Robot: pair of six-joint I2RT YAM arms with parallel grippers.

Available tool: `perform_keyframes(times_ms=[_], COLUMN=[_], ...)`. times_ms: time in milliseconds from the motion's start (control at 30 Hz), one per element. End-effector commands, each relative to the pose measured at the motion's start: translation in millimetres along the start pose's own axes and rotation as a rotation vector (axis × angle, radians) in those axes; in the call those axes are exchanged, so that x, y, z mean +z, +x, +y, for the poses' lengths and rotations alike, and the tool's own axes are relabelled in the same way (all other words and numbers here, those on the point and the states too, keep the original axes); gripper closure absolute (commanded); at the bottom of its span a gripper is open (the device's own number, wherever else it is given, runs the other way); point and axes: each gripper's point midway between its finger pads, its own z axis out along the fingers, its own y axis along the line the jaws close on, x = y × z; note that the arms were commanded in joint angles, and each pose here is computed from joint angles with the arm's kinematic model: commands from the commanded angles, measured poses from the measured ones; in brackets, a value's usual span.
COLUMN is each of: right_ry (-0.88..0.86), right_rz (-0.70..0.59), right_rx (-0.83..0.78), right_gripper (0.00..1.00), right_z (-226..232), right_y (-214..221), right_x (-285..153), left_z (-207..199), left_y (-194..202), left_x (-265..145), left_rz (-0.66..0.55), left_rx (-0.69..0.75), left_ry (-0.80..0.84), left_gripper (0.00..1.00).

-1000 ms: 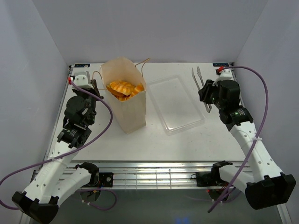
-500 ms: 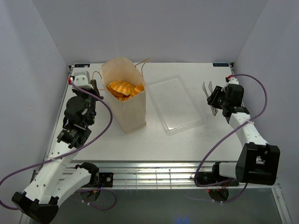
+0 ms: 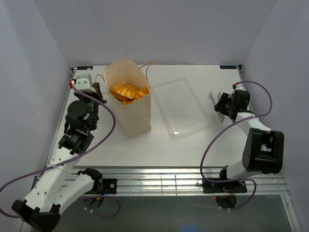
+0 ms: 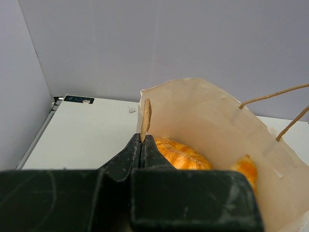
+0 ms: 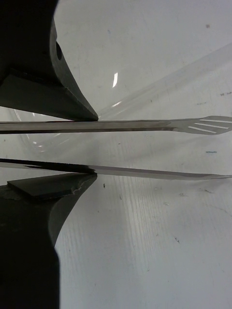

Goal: Place the fake bread into the paper bag

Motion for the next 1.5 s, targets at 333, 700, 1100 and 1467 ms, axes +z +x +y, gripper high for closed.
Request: perform_keyframes(times_ms=[333,700,1100,1467], right_ry=[0.064,0.120,-0.042,-0.256], right_rz=[0.038,0.097,-0.022,-0.159], right_rx=[0.043,0.048,0.069,-0.061], right_gripper=[0.41,0.34,0.21,0.13], right_z=[-33,-44,4,90], right_y=[10,21,-43,-92], right_x=[17,20,-16,-86], left_z=[-4,-5,-5,2], left_y=[-8,-9,-11,-40], left_x=[-4,-4,-5,-22], left_rz=[-0.025,-0.028,-0.030,-0.091], left_rx=[-0.023,-0.026,-0.029,-0.091], left_ry=[0.026,0.030,0.031,0.035], left_gripper=[0.92,0.92,0.73,0.03])
